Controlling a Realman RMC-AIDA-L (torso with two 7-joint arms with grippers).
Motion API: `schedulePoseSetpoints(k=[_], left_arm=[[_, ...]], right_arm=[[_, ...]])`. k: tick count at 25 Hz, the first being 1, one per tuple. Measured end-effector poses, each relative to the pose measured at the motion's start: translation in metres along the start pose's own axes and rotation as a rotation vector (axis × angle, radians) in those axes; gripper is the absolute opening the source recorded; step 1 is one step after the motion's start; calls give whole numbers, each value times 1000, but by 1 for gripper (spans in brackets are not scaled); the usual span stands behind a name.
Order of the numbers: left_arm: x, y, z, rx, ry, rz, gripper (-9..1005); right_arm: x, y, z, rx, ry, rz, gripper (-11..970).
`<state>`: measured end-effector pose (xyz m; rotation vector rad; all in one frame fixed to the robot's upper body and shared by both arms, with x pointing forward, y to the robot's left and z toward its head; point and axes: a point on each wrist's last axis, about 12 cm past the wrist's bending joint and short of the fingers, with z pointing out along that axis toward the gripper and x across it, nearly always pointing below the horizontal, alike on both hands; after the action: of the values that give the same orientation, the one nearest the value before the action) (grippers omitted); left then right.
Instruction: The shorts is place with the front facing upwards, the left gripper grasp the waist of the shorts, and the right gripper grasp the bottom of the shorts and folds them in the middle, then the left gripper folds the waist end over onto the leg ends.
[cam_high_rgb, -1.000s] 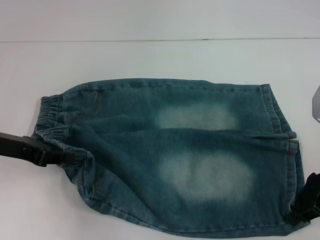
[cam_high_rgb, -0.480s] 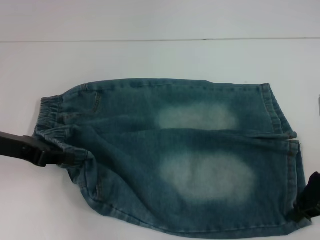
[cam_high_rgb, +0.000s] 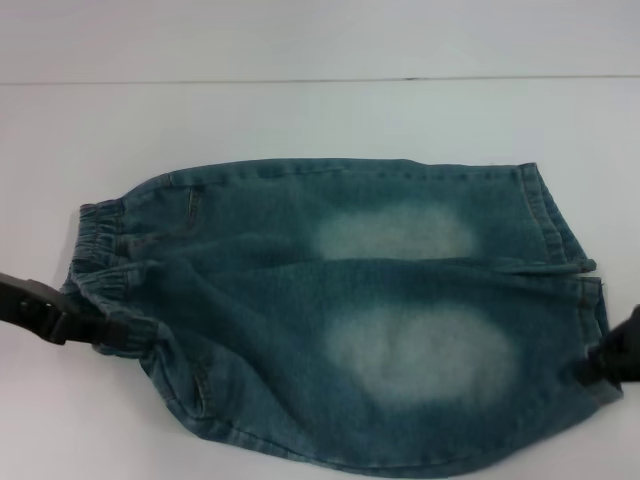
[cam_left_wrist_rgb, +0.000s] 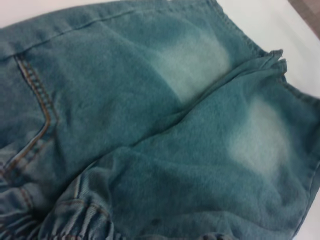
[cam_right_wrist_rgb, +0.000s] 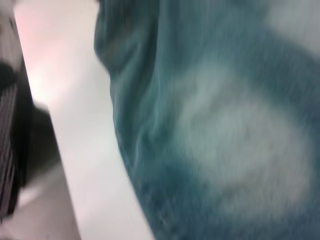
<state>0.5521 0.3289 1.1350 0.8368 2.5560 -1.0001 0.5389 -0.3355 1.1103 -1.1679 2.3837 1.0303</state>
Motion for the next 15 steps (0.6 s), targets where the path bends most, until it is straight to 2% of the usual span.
schedulePoseSetpoints(k=[3, 7, 15], left_arm=[[-3, 1, -6, -5, 3, -12, 31], [-10, 2, -14, -23, -15, -47, 31], [-27, 14, -19, -148, -52, -147, 32]], right_arm=[[6, -1, -8, 20, -136, 2, 46], [18, -9, -15, 86, -302, 59, 46], [27, -21, -12, 181, -484, 126, 45]])
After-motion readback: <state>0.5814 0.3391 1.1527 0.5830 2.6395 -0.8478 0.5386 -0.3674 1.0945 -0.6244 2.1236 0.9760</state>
